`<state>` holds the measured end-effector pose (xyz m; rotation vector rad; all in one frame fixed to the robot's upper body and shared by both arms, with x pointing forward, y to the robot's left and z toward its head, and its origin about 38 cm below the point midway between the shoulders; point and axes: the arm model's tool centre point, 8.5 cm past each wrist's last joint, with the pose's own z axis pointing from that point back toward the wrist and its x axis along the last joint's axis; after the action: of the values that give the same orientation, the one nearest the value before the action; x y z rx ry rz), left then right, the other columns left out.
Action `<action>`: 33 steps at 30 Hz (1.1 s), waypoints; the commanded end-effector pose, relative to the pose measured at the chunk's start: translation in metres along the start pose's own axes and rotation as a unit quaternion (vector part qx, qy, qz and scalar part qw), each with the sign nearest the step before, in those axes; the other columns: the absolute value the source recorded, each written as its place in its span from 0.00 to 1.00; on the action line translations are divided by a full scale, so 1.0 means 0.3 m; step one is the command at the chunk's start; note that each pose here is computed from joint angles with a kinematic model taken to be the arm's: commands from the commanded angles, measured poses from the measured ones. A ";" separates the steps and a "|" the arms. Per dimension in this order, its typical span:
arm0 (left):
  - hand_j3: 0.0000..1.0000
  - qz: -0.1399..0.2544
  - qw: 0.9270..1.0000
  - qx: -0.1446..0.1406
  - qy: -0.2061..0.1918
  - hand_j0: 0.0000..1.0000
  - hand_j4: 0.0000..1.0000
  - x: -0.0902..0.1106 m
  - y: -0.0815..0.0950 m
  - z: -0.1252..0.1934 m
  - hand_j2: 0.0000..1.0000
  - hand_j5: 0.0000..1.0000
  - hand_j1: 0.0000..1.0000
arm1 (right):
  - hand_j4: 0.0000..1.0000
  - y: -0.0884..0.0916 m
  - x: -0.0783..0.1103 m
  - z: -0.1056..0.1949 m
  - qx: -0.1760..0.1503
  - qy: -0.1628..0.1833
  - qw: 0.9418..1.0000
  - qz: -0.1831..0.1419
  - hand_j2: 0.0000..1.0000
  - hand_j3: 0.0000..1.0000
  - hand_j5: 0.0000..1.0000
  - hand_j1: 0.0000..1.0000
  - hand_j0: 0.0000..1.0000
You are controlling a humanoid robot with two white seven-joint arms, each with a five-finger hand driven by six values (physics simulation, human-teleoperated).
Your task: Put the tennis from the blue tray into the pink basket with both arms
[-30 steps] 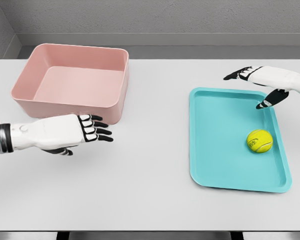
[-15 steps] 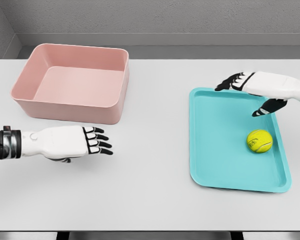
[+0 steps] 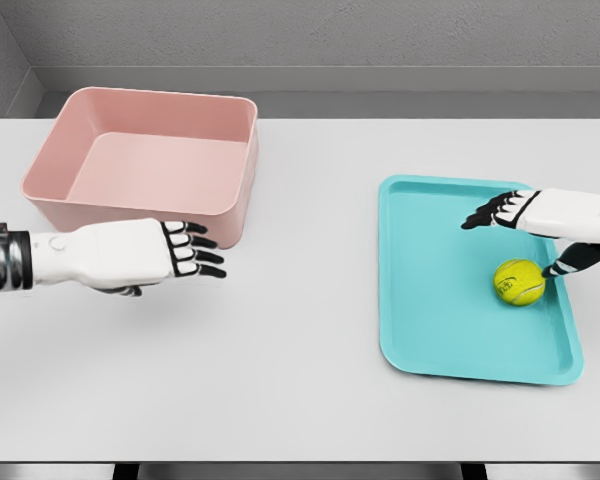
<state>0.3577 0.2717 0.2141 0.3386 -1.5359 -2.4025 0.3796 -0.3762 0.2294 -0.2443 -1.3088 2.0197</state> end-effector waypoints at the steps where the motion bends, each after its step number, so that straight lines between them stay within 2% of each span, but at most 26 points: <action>1: 1.00 0.014 1.000 0.014 -0.003 1.00 1.00 0.000 0.013 -0.003 1.00 1.00 1.00 | 1.00 0.000 0.015 0.005 0.001 -0.005 1.000 0.000 1.00 1.00 1.00 1.00 1.00; 9: 1.00 0.022 0.999 0.039 -0.026 1.00 1.00 0.026 0.030 -0.072 1.00 1.00 1.00 | 1.00 0.063 0.014 -0.005 0.018 -0.006 1.000 -0.018 1.00 1.00 1.00 1.00 1.00; 14: 1.00 0.025 0.999 0.036 -0.029 1.00 1.00 0.032 0.019 -0.076 1.00 1.00 1.00 | 1.00 0.103 -0.035 0.004 0.023 0.014 0.999 -0.037 1.00 1.00 1.00 1.00 1.00; 18: 1.00 0.026 0.999 0.034 -0.028 1.00 1.00 0.032 0.016 -0.073 1.00 1.00 1.00 | 1.00 0.133 -0.055 -0.025 0.024 0.017 0.998 -0.049 1.00 1.00 1.00 1.00 1.00; 27: 1.00 0.024 0.999 0.028 -0.025 1.00 1.00 0.028 0.013 -0.064 1.00 1.00 1.00 | 1.00 0.169 -0.058 -0.024 0.035 0.019 0.998 -0.058 1.00 1.00 1.00 1.00 1.00; 33: 1.00 0.023 0.999 0.026 -0.022 1.00 1.00 0.024 0.015 -0.057 1.00 1.00 1.00 | 1.00 0.186 -0.082 -0.012 0.038 0.031 0.997 -0.065 1.00 1.00 1.00 1.00 1.00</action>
<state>0.3572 0.2516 0.2100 0.2592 -1.6122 -2.3592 0.3733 -0.4001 0.1750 -0.1783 -1.1791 1.9441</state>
